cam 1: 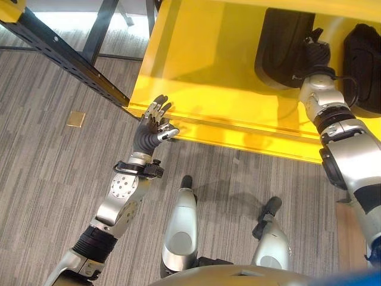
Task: Move parts from the plastic box to the shelf.
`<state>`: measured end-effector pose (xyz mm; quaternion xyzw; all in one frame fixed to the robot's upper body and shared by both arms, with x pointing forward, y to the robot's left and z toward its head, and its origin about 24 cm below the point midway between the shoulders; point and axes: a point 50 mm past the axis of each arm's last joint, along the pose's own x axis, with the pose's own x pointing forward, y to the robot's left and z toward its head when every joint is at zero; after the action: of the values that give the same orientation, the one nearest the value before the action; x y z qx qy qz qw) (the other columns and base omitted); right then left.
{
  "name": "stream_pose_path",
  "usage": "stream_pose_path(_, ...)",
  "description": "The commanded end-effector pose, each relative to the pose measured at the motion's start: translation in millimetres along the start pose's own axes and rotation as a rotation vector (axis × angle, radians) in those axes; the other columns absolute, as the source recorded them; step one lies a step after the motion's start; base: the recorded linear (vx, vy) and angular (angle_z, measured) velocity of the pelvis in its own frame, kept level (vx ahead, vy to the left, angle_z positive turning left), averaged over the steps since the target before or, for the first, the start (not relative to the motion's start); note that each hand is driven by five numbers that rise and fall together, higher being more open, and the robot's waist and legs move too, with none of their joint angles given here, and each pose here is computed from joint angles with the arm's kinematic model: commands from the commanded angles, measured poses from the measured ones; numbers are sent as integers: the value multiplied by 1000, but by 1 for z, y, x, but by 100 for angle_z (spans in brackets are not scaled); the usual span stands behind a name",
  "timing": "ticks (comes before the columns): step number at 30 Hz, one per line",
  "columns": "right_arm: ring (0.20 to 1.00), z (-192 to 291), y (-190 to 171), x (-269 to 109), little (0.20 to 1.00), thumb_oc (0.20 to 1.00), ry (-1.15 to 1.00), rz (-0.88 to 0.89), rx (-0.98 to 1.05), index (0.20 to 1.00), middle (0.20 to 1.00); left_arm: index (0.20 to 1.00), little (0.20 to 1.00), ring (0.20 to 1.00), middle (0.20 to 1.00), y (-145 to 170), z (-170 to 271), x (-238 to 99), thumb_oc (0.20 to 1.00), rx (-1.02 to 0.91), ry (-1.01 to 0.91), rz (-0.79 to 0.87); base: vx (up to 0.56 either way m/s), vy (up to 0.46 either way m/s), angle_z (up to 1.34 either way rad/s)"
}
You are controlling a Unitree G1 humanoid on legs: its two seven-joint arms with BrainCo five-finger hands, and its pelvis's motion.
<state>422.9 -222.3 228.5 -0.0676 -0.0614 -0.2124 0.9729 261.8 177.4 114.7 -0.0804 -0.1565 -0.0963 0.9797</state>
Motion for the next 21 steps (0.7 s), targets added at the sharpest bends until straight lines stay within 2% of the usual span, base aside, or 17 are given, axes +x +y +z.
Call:
stream_pose_path(1, 200, 75, 1, 4, 200, 200, -255, 23, -43, 200, 200, 1000, 1000, 1000, 1000, -13, 31, 3, 1000, -20, -169, -58, 0, 0, 0)
stream_pose_path(10, 200, 70, 10, 1, 200, 200, -263, 48, -115, 200, 200, 1000, 1000, 1000, 1000, -9, 33, 1, 1000, -9, -183, -27, 0, 0, 0)
stream_pose_path(21, 200, 66, 2, 4, 200, 200, -241, 15, -112, 200, 200, 1000, 1000, 1000, 1000, -7, 35, -1, 1000, -6, -191, -16, -1, 0, 0)
